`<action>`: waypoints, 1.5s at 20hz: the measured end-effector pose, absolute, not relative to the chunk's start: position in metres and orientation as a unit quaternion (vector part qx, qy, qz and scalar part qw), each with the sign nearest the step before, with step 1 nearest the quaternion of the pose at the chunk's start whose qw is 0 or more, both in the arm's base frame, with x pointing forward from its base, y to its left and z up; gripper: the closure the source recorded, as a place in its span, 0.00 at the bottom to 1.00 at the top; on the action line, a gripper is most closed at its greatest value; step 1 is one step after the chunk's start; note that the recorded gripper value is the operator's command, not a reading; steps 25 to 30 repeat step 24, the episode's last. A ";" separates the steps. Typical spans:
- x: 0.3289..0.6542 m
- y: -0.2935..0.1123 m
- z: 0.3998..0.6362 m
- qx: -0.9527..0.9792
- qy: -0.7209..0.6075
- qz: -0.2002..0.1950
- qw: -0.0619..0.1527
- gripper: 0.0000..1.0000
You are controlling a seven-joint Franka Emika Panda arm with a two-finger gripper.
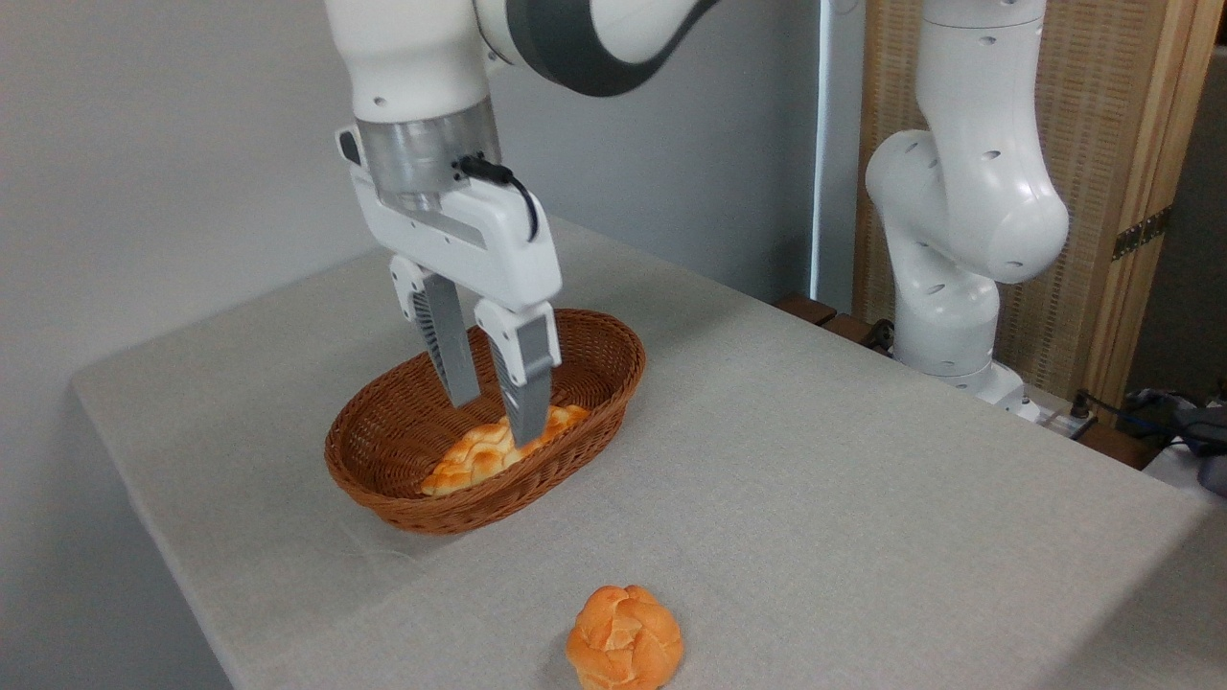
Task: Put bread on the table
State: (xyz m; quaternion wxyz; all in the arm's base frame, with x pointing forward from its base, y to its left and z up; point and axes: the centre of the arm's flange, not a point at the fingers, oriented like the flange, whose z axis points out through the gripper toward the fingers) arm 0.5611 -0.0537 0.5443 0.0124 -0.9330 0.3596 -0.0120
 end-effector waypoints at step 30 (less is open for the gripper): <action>0.562 -0.060 0.556 -0.932 0.360 -0.023 0.017 0.00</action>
